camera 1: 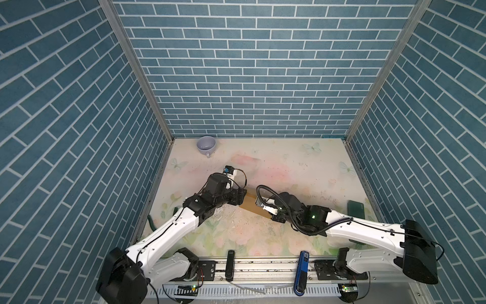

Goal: Fold the paper box

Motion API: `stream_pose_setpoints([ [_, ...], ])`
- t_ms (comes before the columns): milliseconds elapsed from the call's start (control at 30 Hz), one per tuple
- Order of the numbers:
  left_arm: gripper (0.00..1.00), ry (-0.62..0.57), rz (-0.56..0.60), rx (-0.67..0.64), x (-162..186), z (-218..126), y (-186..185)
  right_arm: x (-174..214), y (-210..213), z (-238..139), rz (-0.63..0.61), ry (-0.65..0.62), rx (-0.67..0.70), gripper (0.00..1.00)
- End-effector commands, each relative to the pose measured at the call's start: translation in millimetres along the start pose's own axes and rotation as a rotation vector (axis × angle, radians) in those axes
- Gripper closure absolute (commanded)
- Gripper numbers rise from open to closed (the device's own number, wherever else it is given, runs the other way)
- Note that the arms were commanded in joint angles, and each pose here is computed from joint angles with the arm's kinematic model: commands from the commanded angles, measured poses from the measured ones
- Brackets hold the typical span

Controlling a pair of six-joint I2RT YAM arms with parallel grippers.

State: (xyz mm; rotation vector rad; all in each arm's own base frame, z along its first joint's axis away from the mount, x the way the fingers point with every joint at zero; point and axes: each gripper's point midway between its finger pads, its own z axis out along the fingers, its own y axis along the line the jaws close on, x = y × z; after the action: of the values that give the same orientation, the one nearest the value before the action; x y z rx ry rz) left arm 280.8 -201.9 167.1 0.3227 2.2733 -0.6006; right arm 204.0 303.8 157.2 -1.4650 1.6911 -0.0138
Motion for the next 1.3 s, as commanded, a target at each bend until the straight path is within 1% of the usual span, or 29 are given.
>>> stream_pose_setpoints([
  [0, 0.26, -0.059, -0.005, 0.036, -21, 4, -8, 21, 19, 7, -0.008, 0.074, -0.065, 0.68],
  [133, 0.27, -0.029, -0.017, 0.021, -9, 13, -2, 23, 18, 6, -0.005, 0.076, -0.058, 0.68],
  [400, 0.30, -0.001, -0.044, -0.007, 12, 18, 9, 23, 18, 4, 0.006, 0.070, -0.059, 0.68],
  [467, 0.30, -0.017, -0.046, 0.001, 8, 13, 6, 24, 19, 5, 0.007, 0.074, -0.060, 0.69],
  [633, 0.29, -0.077, -0.043, 0.028, -8, -14, -2, 26, 19, 6, 0.009, 0.076, -0.058, 0.70],
  [667, 0.29, -0.105, -0.039, 0.040, -20, -21, -7, 26, 19, 6, 0.009, 0.076, -0.057, 0.70],
  [767, 0.27, -0.138, -0.033, 0.066, -33, -27, -14, 25, 19, 5, 0.013, 0.071, -0.057, 0.70],
  [867, 0.27, -0.121, -0.029, 0.073, -39, -13, -15, 25, 20, 5, 0.013, 0.070, -0.060, 0.70],
  [1000, 0.27, -0.098, -0.032, 0.068, -39, 14, -12, 27, 20, 5, 0.009, 0.077, -0.059, 0.70],
  [1133, 0.28, -0.072, -0.027, 0.038, -34, 34, -5, 28, 20, 5, 0.011, 0.077, -0.060, 0.70],
  [1267, 0.30, -0.042, -0.029, 0.020, -23, 44, 1, 28, 18, 4, 0.017, 0.078, -0.053, 0.70],
])
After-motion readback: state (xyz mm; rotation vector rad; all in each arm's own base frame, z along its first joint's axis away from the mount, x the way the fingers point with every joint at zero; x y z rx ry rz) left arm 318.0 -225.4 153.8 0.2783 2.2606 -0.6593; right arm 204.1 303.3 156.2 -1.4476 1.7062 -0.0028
